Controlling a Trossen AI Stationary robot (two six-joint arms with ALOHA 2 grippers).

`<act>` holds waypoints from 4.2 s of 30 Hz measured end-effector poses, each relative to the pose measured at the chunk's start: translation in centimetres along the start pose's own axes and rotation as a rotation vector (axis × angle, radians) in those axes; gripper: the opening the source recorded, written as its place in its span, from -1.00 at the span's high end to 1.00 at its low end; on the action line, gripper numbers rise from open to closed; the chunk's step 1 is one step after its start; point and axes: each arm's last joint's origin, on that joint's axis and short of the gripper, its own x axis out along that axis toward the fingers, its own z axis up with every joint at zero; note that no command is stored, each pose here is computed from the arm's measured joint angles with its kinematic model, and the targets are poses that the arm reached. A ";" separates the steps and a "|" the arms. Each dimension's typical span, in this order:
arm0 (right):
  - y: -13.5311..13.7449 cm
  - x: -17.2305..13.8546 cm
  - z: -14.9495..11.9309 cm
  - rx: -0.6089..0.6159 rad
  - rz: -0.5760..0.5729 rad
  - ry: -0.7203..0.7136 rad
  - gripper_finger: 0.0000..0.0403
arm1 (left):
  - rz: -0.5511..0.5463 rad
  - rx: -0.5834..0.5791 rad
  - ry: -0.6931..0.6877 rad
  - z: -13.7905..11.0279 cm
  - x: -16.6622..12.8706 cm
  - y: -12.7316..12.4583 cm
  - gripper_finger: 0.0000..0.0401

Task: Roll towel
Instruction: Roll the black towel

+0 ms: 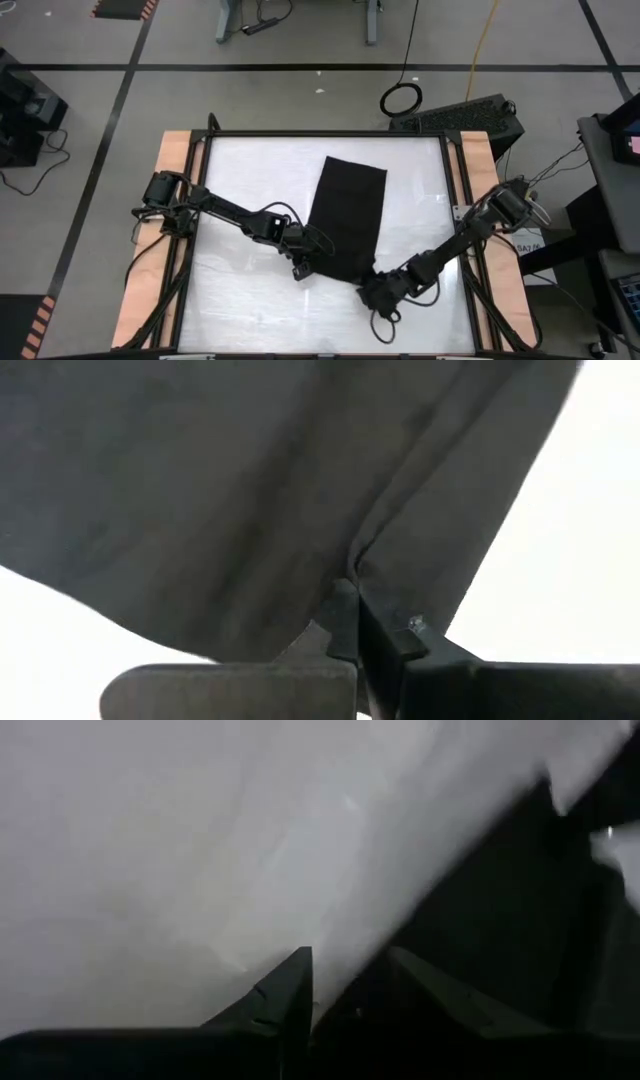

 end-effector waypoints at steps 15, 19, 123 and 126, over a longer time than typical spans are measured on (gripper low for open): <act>-1.5 0.4 -1.0 0.192 -0.018 0.102 0.39 | -0.017 0.059 0.023 -0.2 0.0 0.0 0.95; -2.1 0.6 -1.4 0.257 -0.017 0.133 0.44 | -0.037 0.087 0.046 -0.3 0.0 0.0 0.94; -6.0 -5.6 -1.7 0.422 0.364 -0.025 0.25 | -0.307 0.336 0.202 -0.2 1.5 -2.8 0.99; -4.3 -6.1 -1.3 0.272 0.298 -0.050 0.25 | -0.309 0.327 0.200 0.0 1.4 -2.6 0.99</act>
